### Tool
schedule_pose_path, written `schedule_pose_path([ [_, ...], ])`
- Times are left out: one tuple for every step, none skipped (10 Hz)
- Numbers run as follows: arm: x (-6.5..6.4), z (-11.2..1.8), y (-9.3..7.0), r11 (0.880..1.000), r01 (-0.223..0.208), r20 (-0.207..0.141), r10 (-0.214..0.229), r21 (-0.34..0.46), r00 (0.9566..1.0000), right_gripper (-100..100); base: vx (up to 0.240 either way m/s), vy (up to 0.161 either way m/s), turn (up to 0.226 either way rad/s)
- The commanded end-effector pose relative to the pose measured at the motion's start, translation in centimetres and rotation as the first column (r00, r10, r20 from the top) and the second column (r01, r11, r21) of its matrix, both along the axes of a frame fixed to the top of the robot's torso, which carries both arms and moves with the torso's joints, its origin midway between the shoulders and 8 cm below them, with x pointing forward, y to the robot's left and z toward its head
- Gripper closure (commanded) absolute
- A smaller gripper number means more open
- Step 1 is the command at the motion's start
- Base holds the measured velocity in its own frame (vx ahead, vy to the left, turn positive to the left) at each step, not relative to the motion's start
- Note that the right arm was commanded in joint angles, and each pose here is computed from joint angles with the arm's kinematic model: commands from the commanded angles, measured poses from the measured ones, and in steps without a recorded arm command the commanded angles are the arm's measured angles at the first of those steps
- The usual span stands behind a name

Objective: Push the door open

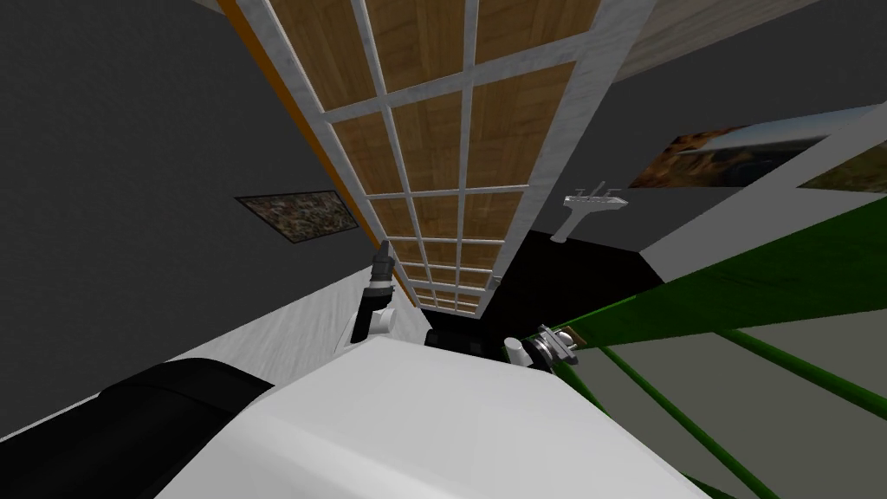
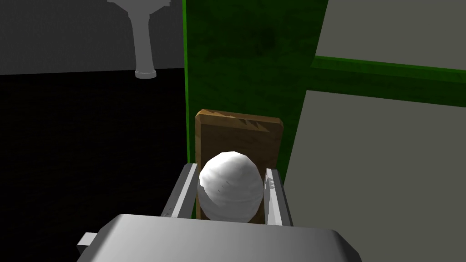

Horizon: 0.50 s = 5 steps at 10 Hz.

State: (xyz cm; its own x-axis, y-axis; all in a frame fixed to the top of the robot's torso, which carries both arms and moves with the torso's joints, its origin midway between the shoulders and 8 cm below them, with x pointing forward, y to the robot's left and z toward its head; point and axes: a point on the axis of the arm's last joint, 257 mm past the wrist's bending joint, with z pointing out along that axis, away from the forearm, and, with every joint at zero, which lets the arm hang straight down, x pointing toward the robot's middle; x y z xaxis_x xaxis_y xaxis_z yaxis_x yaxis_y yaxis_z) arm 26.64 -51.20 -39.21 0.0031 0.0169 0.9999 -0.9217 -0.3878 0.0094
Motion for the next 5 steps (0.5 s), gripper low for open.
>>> schedule_pose_path([
  [-1.2, 0.8, -1.9, 0.998, 0.052, 0.007, -0.051, -0.031, 0.9987, 100, -0.027, -0.092, 0.11],
  [-1.7, 1.0, -2.6, 0.997, 0.074, 0.009, -0.074, -0.036, 0.9972, 100, 0.018, -0.092, 0.117],
  [-1.7, 1.0, -2.6, 0.997, 0.074, 0.009, -0.074, -0.036, 0.9972, 100, 0.022, -0.071, 0.037],
  [-1.7, 1.0, -2.6, 0.997, 0.074, 0.009, -0.074, -0.036, 0.9972, 100, 0.016, -0.034, -0.009],
  [-2.2, 1.2, -3.2, 0.994, 0.098, 0.011, -0.098, -0.041, 0.9951, 100, 0.007, -0.033, 0.058],
])
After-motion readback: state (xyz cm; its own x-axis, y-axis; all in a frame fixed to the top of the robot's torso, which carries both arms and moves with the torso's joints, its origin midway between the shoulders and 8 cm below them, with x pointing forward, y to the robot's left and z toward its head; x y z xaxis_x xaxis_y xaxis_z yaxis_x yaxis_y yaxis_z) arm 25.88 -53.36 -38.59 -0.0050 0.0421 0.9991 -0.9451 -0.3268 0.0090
